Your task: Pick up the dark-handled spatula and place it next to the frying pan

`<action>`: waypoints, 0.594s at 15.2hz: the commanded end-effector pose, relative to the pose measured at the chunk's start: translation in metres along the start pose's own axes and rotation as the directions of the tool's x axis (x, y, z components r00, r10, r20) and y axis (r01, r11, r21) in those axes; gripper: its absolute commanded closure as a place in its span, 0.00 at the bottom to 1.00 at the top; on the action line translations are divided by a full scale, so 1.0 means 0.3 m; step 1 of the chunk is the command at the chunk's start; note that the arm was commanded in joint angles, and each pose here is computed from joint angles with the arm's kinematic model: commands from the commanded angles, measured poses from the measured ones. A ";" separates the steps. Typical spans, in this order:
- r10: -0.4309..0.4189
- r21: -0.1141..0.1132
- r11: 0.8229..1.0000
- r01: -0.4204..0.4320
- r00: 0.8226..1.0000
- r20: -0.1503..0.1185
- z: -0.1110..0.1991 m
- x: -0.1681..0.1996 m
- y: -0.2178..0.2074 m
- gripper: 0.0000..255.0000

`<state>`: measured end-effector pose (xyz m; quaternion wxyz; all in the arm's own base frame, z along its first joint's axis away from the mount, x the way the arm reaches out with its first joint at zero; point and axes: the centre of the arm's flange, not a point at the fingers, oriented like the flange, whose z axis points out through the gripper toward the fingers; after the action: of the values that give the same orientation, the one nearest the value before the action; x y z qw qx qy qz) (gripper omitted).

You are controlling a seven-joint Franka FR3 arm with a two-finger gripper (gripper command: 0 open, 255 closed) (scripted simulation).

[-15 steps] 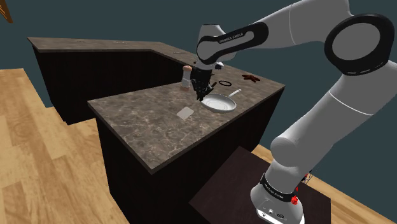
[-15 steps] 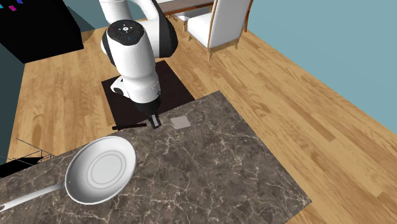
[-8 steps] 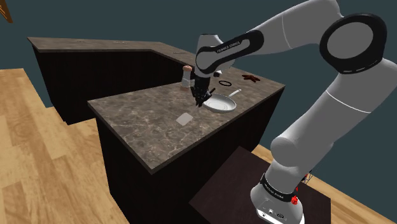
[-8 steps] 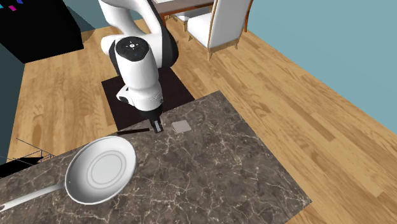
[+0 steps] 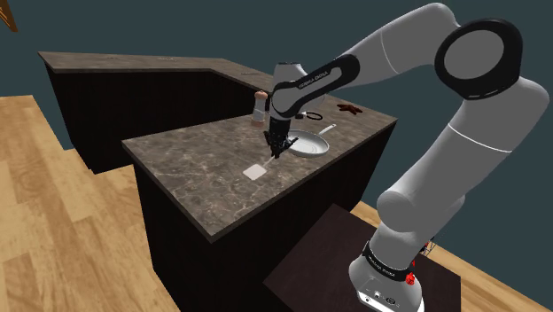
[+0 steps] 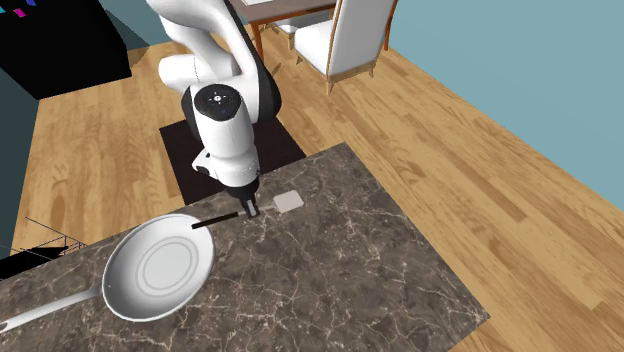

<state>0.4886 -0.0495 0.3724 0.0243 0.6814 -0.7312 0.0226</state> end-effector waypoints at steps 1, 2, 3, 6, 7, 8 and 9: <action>0.000 0.001 1.000 0.000 1.000 0.000 0.033 -0.001 -0.001 1.00; 0.000 0.001 1.000 0.000 1.000 0.000 0.051 -0.002 -0.001 1.00; 0.000 0.001 1.000 0.000 1.000 0.000 0.069 -0.003 -0.001 1.00; 0.000 0.001 1.000 0.000 1.000 0.000 0.073 -0.004 -0.001 1.00; 0.000 0.001 1.000 0.000 1.000 0.000 0.073 -0.004 -0.001 1.00; 0.000 0.001 1.000 0.000 1.000 0.000 0.073 -0.004 -0.001 1.00; 0.000 0.001 1.000 0.000 1.000 0.000 0.073 -0.004 -0.001 1.00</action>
<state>0.4894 -0.0498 0.3529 0.0233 0.6814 -0.7311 0.0246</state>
